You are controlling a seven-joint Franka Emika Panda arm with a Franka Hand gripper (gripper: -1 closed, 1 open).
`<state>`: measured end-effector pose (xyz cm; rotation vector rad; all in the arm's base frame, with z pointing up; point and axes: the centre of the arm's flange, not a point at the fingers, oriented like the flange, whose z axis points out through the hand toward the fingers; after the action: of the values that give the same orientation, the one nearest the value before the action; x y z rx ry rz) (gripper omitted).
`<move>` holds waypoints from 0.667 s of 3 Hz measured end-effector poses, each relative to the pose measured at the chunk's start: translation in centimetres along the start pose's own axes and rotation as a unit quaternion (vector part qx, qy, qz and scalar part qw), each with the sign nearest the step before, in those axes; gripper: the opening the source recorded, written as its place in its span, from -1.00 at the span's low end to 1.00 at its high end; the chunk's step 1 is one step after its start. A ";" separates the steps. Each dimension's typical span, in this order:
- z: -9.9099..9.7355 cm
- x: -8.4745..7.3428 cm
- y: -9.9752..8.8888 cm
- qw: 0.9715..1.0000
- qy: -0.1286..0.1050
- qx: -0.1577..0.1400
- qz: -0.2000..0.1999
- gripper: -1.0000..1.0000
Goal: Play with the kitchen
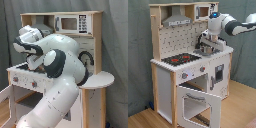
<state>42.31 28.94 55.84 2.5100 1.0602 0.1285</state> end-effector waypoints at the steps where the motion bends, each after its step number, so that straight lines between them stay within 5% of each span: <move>1: 0.3 -1.2 2.6 0.999 -0.002 0.001 0.053 -1.00; 2: 1.4 -2.5 5.4 0.994 -0.013 0.001 0.105 -1.00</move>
<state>44.45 23.30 56.93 2.6120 0.7844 0.1547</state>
